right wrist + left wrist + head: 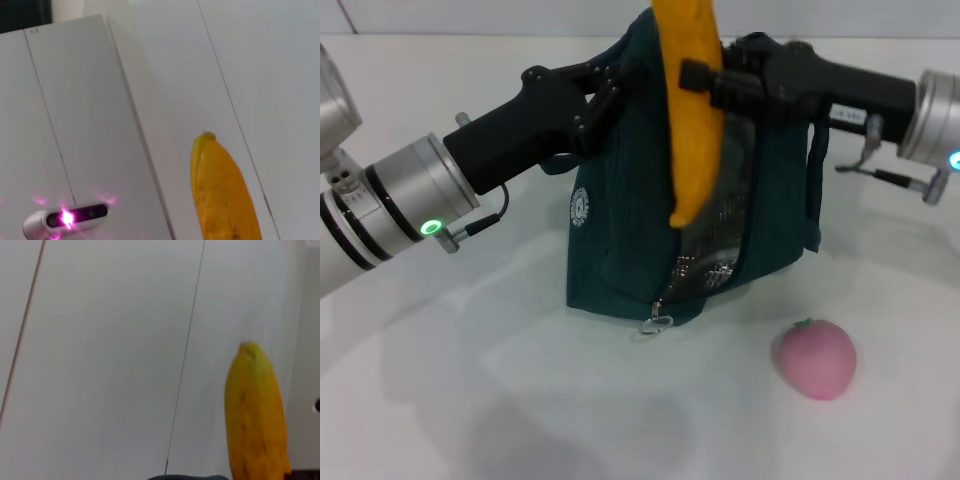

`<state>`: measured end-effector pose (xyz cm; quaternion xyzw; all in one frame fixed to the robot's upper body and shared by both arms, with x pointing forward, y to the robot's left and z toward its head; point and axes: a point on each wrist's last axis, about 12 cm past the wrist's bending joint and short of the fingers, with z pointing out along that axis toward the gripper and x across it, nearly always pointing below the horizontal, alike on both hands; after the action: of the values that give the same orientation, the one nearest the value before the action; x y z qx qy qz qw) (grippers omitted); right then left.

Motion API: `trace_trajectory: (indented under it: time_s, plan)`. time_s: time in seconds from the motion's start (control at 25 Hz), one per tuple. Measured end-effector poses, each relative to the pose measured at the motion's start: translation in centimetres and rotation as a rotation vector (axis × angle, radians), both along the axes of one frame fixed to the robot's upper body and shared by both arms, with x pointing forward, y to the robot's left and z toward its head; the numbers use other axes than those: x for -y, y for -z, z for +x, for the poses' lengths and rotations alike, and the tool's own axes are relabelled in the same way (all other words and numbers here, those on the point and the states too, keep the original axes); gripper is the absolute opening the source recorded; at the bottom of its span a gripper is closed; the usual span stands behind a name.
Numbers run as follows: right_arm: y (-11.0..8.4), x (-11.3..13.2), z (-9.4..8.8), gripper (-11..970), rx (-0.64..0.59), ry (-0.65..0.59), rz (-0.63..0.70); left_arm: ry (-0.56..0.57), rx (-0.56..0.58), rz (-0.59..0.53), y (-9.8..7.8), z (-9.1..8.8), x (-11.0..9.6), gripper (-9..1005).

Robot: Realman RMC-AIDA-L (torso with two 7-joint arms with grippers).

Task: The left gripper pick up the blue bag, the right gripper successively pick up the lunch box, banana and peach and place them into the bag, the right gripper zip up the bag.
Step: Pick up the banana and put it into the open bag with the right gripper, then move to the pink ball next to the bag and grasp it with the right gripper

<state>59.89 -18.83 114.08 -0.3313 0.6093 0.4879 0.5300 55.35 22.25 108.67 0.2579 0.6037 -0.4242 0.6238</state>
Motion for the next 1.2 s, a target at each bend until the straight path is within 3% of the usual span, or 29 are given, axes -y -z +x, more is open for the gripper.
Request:
trace_trajectory:
  time_s: [0.36,0.6,0.76,0.96,1.0,1.04,1.2]
  plan:
    - [2.1,0.8,-1.2,571,-0.026,0.04,0.011,0.0,-0.008,0.001,0.2,-0.1,0.0,37]
    - [2.1,1.8,-1.4,592,-0.013,0.095,0.055,0.0,-0.011,0.001,0.2,-0.1,0.0,36]
    - [1.7,3.5,-2.2,760,0.03,0.122,0.105,0.0,-0.013,0.001,0.3,-0.2,0.0,36]
    - [1.7,7.2,-6.2,827,0.172,0.098,0.104,-0.003,-0.015,-0.001,0.4,-0.3,-0.1,36]
    - [1.7,7.2,-6.2,833,0.172,0.098,0.104,-0.005,-0.015,-0.001,0.4,-0.4,-0.2,36]
    - [2.6,8.8,-8.3,839,0.192,0.069,0.039,-0.006,-0.014,0.0,0.4,-0.4,-0.2,36]
    - [5.4,10.9,-11.4,864,0.142,0.049,-0.106,-0.007,-0.009,0.004,0.5,-0.4,-0.2,36]
